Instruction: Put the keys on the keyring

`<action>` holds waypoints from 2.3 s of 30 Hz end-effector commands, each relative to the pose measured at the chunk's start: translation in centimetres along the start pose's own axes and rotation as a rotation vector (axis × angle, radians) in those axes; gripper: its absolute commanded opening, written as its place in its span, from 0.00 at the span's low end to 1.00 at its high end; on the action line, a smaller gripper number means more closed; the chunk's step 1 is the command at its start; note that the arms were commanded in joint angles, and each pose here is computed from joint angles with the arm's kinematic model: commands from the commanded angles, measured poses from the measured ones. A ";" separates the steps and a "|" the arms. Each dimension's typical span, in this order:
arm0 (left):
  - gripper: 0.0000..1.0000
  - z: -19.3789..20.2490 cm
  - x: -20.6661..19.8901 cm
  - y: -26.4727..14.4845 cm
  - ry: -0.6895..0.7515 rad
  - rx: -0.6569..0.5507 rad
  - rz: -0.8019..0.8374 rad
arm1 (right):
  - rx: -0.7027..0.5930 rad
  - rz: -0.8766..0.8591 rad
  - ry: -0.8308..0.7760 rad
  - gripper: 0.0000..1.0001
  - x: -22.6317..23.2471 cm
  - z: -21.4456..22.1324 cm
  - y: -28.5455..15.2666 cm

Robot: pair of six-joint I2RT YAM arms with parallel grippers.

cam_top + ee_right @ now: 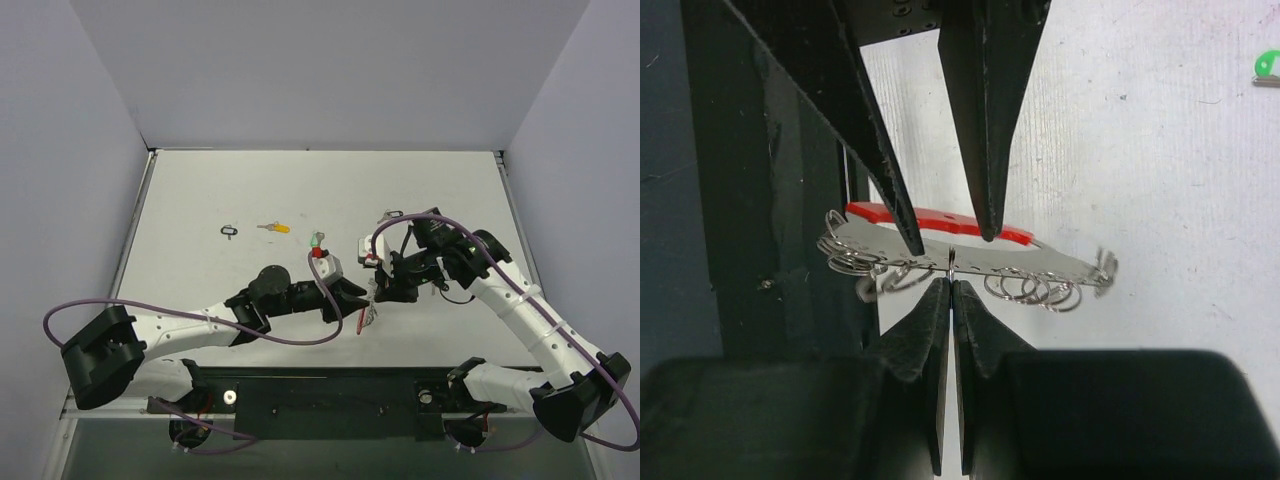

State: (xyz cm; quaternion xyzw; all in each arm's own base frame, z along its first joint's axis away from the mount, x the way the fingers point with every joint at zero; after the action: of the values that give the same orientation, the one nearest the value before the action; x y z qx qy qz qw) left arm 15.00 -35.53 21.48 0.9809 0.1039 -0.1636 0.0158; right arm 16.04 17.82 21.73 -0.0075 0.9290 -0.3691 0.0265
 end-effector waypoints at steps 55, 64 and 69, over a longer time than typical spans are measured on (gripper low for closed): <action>0.33 1.7 -1.6 1.6 -0.587 -0.034 -0.389 | 0.007 0.008 0.298 0.00 -3.2 2.3 2.3; 0.06 1.6 -2.2 1.8 -0.591 -0.019 -0.350 | 0.010 0.000 0.302 0.00 -3.1 2.5 2.5; 0.00 1.0 -2.2 1.5 -0.643 -0.065 -0.305 | 0.013 -0.004 0.300 0.00 -3.1 2.5 2.5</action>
State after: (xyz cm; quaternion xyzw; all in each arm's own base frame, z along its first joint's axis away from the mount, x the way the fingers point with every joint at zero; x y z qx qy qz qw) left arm 12.67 -37.09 18.73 0.8513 0.2751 -0.4467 0.0050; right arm 19.93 17.84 18.12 0.0610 0.9160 -0.3835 -0.1011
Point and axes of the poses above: each gripper's point midway between its finger pads, its own y axis out along the fingers, its own x axis along the line the jaws close on, z = x × y, the point moved 3 cm from there along -y, back along the fingers, and after that the axes turned 7 degrees about -y, right-handed, at the moved point
